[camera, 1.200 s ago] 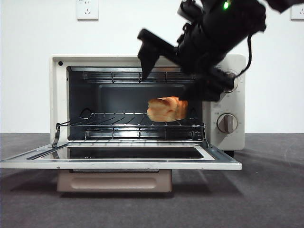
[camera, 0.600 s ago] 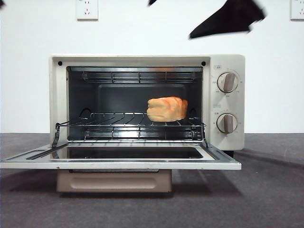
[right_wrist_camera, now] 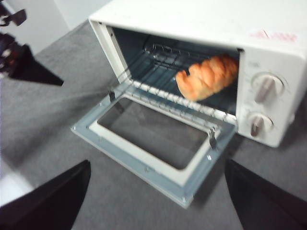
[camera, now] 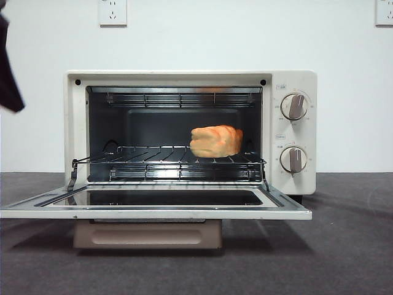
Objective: The left arm flap open the oven, the right arm pick bread and place it into oven, the left arm flap close the oven
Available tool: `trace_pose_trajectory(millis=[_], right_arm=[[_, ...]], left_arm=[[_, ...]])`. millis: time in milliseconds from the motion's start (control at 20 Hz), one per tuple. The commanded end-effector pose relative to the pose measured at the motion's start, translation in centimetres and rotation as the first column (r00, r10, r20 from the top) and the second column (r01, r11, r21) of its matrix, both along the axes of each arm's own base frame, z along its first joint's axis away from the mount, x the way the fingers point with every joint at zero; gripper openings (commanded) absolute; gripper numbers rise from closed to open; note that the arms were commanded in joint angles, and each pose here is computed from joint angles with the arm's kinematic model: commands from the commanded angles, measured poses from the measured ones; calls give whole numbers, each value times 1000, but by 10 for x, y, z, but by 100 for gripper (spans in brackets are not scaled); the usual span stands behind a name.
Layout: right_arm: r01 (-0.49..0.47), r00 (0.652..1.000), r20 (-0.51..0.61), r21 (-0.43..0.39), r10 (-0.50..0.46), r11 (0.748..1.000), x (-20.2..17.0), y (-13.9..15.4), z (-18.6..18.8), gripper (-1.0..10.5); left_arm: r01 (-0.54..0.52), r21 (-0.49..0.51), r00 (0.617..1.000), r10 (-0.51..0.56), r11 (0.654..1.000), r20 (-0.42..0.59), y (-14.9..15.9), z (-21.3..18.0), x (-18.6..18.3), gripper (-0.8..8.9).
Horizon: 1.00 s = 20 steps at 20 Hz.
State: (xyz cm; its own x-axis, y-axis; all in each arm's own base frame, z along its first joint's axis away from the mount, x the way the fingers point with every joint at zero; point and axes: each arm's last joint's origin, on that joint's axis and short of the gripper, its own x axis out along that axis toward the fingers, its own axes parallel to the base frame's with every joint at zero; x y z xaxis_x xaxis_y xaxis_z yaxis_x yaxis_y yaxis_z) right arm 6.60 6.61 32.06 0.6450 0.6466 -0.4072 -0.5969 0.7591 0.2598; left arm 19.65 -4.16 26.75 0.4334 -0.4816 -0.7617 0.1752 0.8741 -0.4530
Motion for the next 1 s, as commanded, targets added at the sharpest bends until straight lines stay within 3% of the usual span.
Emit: trace_pose_trajectory(millis=[50, 250, 550, 650, 1000], right_arm=[[-13, 1000, 11, 3, 13, 1000, -12, -11, 10, 445], [-13, 1000, -21, -31, 13, 999, -26, -26, 20, 445], [-13, 999, -35, -46, 12, 999, -35, -34, 30, 445], [-10, 999, -34, -46, 9, 999, -35, -34, 30, 445], [23, 999, -21, -58, -24, 998, -34, -35, 30, 445]], left_arm=[[3, 4, 998, -3, 1000, -60, 5, -14, 16, 14], [-6, -4, 982, 5, 1000, -187, 8, -47, 30, 15], [-114, -24, 964, 105, 993, -244, 22, -87, 21, 15], [-122, -88, 955, 94, 989, -280, 21, -95, 16, 15], [-88, -138, 945, 39, 987, -325, 13, -103, 11, 15]])
